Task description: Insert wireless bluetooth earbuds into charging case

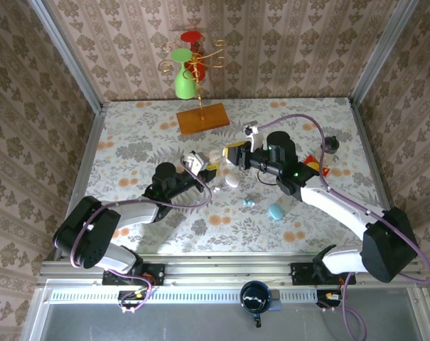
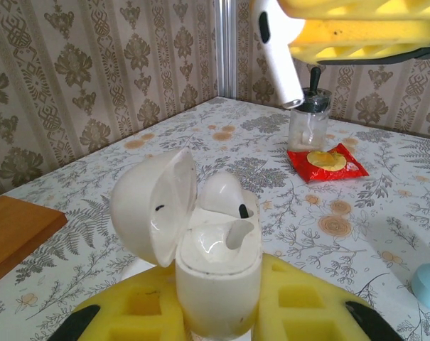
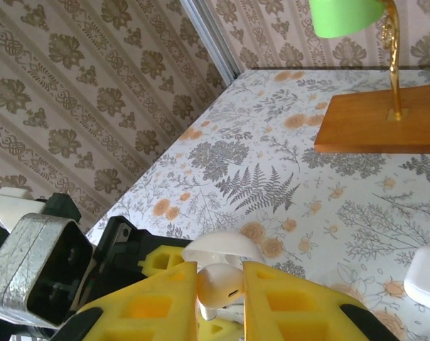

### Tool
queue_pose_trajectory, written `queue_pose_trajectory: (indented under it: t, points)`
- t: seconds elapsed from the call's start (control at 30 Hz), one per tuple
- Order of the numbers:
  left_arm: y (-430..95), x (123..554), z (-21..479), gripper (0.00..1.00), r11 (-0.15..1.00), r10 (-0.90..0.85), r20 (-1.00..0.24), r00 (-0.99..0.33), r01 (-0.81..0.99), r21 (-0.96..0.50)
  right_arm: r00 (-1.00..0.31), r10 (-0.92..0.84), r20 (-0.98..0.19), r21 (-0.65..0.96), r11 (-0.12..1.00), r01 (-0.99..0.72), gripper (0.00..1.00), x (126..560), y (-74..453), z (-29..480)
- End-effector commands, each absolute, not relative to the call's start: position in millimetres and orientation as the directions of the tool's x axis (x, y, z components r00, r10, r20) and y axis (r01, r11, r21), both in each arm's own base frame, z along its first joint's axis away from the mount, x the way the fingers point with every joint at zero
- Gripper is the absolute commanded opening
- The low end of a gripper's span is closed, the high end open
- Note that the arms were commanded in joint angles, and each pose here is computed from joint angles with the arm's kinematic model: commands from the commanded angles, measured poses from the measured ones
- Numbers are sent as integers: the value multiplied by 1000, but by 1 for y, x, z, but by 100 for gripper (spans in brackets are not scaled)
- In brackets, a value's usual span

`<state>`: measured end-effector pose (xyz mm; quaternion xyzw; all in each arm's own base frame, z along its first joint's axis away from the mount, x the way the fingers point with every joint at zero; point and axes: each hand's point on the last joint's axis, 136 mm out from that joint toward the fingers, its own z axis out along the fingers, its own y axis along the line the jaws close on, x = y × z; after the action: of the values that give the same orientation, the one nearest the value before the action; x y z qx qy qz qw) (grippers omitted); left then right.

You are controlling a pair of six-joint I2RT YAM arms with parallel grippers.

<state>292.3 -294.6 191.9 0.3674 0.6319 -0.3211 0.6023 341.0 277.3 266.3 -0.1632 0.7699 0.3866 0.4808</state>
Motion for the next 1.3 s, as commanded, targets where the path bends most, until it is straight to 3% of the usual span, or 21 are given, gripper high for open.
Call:
queue_pose_trajectory:
  t: [0.0, 1.27]
  points:
    - [-298, 292, 201, 3, 513, 54, -999, 7, 858, 33, -428, 113, -897, 394, 644, -656, 21, 345, 287, 282]
    - [-293, 294, 208, 3, 540, 83, -996, 24, 839, 65, -501, -7, -865, 378, 648, -662, 21, 349, 309, 234]
